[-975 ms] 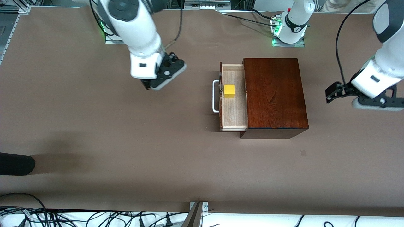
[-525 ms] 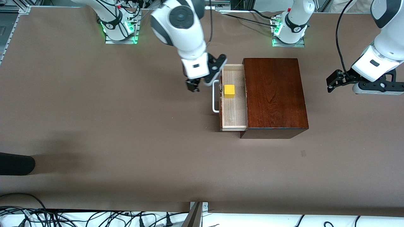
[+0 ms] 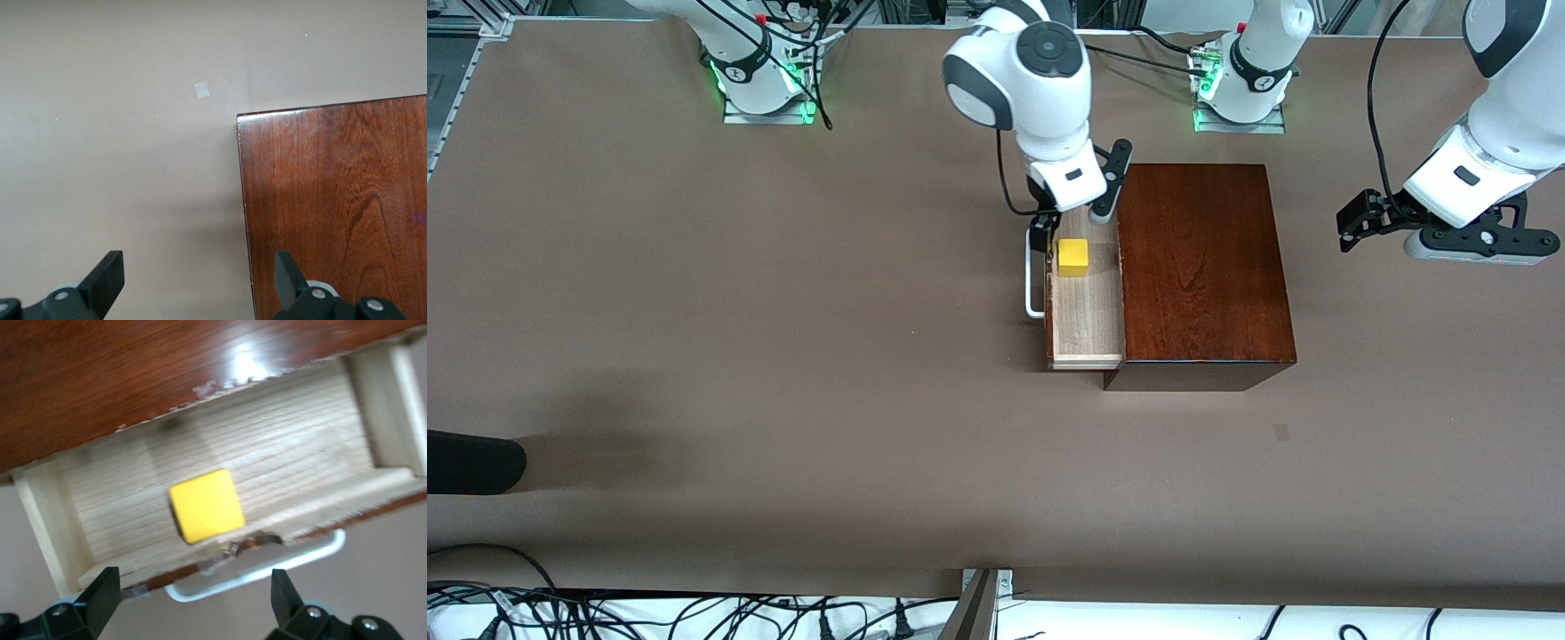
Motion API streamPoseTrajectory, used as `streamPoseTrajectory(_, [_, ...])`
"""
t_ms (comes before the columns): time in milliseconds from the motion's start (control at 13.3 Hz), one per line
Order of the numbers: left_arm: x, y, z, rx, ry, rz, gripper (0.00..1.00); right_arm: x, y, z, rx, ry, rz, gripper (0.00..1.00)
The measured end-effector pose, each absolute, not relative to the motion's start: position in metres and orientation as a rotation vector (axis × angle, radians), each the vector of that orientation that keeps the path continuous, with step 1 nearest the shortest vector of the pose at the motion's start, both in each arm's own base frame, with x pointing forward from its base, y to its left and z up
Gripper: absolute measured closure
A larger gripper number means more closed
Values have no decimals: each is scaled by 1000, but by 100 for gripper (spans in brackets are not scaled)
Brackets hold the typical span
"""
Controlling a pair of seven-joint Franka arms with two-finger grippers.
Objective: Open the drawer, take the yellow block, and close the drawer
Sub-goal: 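Move the right gripper over the yellow cube in the drawer, then lower the right gripper and grasp the yellow cube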
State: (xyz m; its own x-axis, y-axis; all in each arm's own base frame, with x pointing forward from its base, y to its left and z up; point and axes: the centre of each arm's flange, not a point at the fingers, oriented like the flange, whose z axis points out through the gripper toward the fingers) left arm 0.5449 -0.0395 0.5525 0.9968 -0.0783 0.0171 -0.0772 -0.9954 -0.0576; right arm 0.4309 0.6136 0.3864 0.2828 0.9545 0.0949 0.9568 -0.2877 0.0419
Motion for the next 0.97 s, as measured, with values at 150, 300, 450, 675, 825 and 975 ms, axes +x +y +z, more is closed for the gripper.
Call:
streamPoseTrajectory(150, [546, -38, 551, -3082, 117, -27, 0, 426, 623, 370, -2428, -1968, -133, 0])
streamPoseTrajectory(300, [547, -38, 552, -3083, 115, -28, 0, 429, 629, 360, -2389, -2019, -130, 0])
streamPoseTrajectory(450, [547, -38, 552, -3083, 118, -28, 0, 433, 632, 357, -2378, -2042, -137, 0])
streamPoseTrajectory(675, [548, -37, 550, -3082, 124, -24, 0, 431, 637, 359, -2368, -2069, -152, 0])
streamPoseTrajectory(825, [549, -37, 549, -3082, 124, -20, 0, 431, 639, 356, -2367, -2073, -151, 0])
streamPoseTrajectory(975, [550, -36, 546, -3082, 124, -12, 0, 435, 641, 347, -2370, -2074, -152, 0])
